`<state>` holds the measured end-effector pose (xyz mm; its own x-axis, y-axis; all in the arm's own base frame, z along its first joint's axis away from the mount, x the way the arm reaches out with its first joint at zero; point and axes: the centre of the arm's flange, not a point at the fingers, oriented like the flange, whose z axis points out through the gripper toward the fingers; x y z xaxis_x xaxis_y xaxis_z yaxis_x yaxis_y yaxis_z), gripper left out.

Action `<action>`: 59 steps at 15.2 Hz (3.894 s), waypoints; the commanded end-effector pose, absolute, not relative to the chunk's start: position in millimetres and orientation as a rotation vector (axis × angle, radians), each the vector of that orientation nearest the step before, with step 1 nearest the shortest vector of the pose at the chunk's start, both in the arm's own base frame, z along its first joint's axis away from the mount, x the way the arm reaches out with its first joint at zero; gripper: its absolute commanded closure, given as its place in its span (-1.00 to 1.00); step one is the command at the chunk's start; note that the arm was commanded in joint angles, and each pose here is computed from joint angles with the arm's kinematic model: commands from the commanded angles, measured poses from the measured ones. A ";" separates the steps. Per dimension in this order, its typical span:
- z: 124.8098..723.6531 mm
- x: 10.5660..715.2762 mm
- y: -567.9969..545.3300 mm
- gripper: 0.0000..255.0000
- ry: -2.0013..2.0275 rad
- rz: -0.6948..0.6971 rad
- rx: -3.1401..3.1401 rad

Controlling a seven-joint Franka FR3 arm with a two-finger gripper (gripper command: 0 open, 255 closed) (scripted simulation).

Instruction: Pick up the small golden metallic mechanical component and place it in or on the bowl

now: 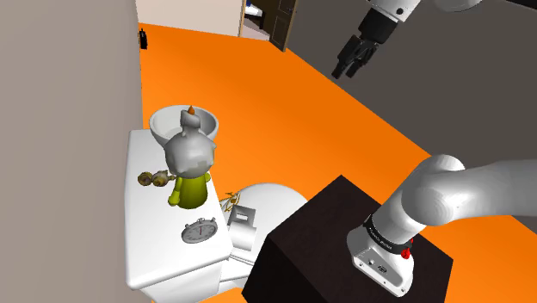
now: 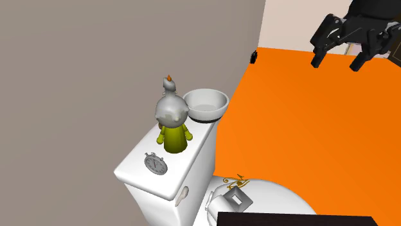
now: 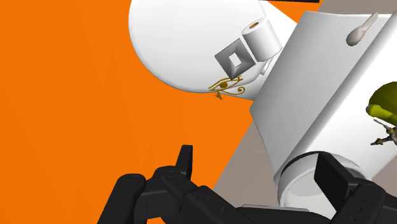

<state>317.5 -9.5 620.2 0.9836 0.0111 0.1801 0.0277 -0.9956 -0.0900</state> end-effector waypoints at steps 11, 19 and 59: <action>549.0 349.7 96.3 -1.00 -0.048 -0.326 -3.036; 492.4 376.4 180.9 -1.00 -0.063 -0.367 -3.035; 304.8 539.8 516.0 -1.00 -0.187 -0.389 -3.270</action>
<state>540.7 510.8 320.5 0.9674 0.1221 0.2219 0.0807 -0.9791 0.1866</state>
